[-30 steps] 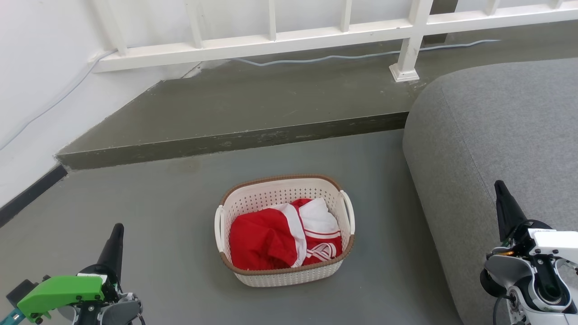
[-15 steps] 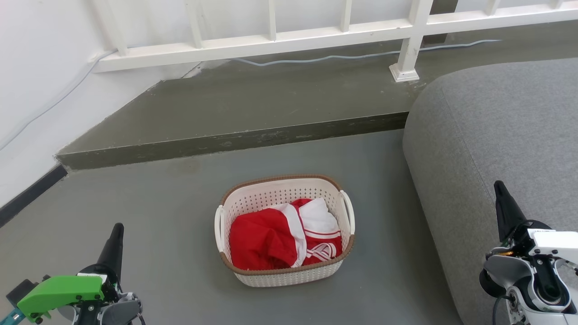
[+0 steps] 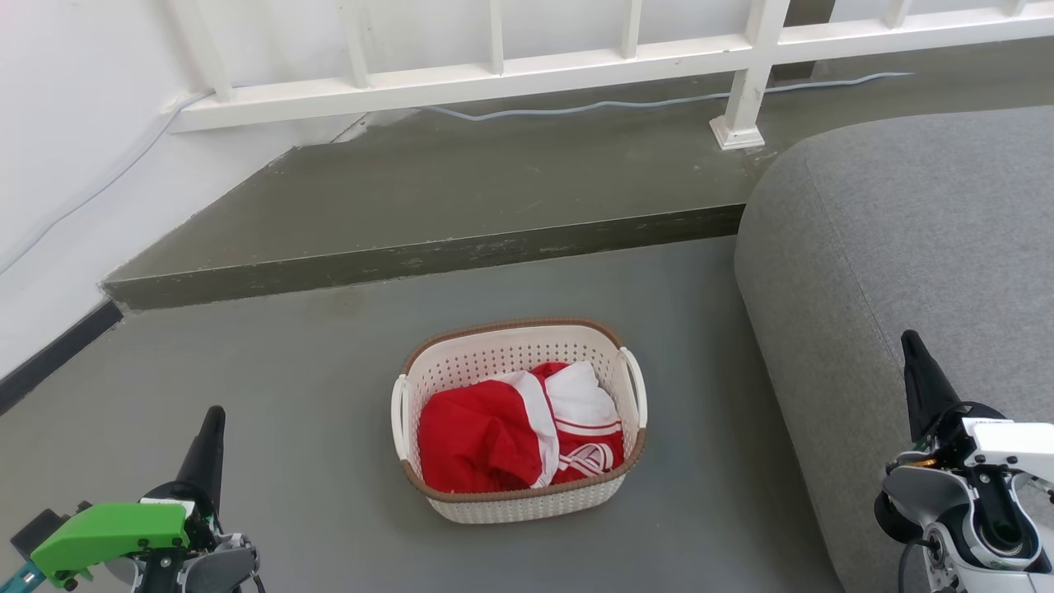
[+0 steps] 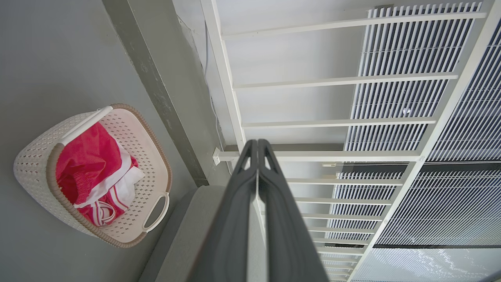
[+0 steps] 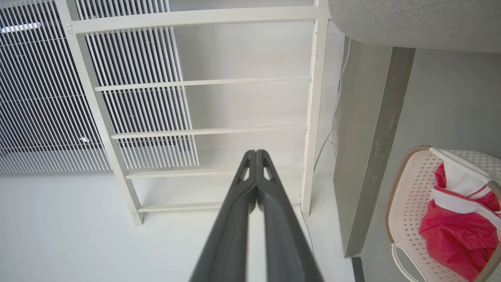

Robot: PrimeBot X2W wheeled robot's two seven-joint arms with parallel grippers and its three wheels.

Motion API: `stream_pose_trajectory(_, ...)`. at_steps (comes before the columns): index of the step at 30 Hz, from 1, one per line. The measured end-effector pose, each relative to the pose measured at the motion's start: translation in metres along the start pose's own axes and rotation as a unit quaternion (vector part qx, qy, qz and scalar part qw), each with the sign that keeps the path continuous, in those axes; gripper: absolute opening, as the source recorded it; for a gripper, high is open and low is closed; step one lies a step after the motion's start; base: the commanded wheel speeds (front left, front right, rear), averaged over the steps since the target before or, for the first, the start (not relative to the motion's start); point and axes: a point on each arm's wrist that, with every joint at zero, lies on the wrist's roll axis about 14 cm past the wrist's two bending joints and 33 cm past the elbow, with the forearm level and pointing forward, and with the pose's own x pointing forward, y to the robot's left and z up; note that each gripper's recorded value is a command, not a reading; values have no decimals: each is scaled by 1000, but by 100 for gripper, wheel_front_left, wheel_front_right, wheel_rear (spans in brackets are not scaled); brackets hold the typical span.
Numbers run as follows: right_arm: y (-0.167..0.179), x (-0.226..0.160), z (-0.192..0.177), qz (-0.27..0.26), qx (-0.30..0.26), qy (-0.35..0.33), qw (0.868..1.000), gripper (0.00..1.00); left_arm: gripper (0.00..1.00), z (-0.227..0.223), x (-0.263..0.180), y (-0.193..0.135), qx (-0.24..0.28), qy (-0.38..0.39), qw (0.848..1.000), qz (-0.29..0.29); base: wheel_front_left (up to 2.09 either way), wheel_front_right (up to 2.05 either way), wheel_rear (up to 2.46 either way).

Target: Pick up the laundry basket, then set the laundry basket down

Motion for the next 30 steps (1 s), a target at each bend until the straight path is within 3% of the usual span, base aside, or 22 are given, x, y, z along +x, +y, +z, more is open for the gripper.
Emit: stream_pose_trajectory(30,0,0,1,0,0,-1,1000,0,0,0,1,-2,-1,1,1000,-3,0,0,0)
